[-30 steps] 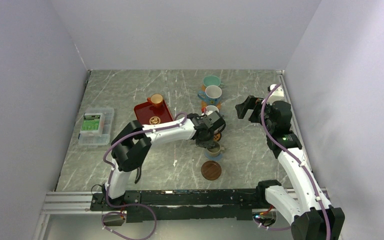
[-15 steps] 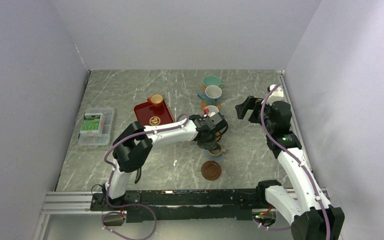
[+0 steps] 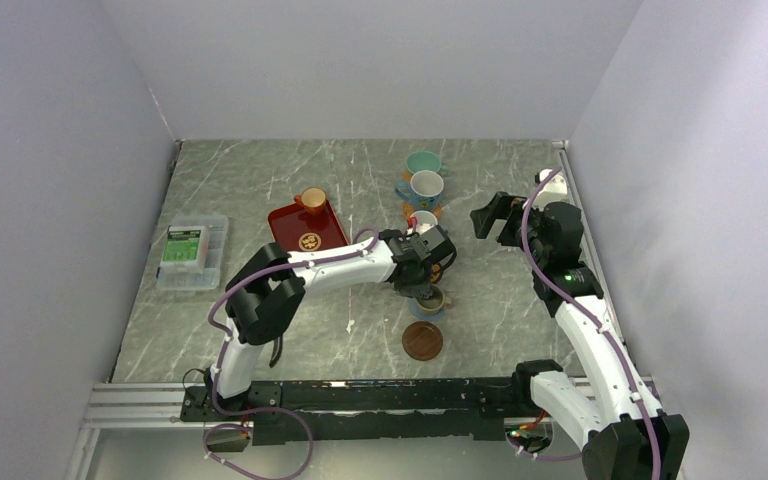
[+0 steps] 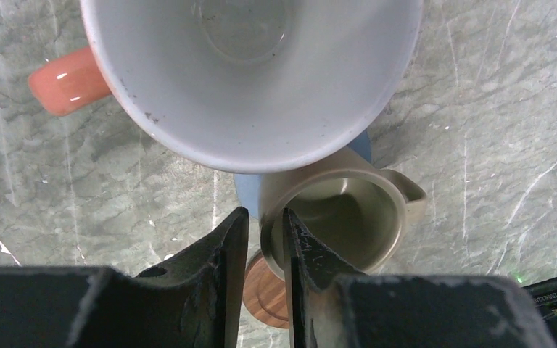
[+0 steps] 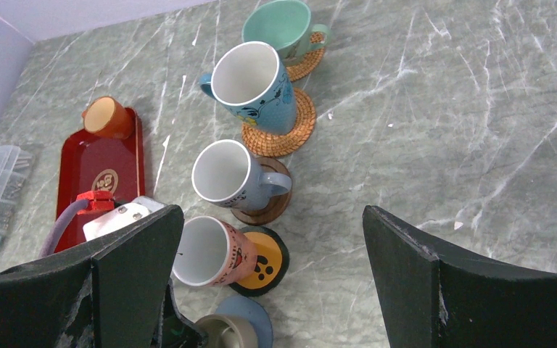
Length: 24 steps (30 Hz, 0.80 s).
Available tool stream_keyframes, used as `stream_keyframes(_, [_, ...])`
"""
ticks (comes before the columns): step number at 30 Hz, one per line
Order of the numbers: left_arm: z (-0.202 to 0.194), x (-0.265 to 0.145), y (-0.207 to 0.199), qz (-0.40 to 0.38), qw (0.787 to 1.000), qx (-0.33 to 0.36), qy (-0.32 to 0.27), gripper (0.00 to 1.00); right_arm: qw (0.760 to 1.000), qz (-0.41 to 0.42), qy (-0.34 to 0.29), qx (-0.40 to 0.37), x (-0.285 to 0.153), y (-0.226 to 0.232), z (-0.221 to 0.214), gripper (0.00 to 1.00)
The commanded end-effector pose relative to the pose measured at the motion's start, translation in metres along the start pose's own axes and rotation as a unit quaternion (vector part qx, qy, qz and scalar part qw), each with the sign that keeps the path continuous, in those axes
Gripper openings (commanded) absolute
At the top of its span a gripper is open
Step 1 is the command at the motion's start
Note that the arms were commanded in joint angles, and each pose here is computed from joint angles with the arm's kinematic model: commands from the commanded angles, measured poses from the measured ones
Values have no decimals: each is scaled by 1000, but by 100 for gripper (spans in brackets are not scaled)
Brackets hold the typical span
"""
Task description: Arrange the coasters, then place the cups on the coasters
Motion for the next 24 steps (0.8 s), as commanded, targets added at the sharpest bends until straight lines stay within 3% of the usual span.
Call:
stream_keyframes(1, [6,-15,-2,0,1000,-9,-20,29,1000,13,-23,-8,0,5,10,100])
stream_keyframes(24, [-2,-22,-2,9,1000,-4,-25,25,1000,12,-21,-8,1,4,8,100])
Point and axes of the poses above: each gripper's point midway between its finger pads, its own x axis out along the fingers, its own y axis along the line the jaws close on, z = x × y, the point moved 5 cm from there along -x, back along the fingers, and after that the axes turned 1 degree about x, right-handed, at the moved point
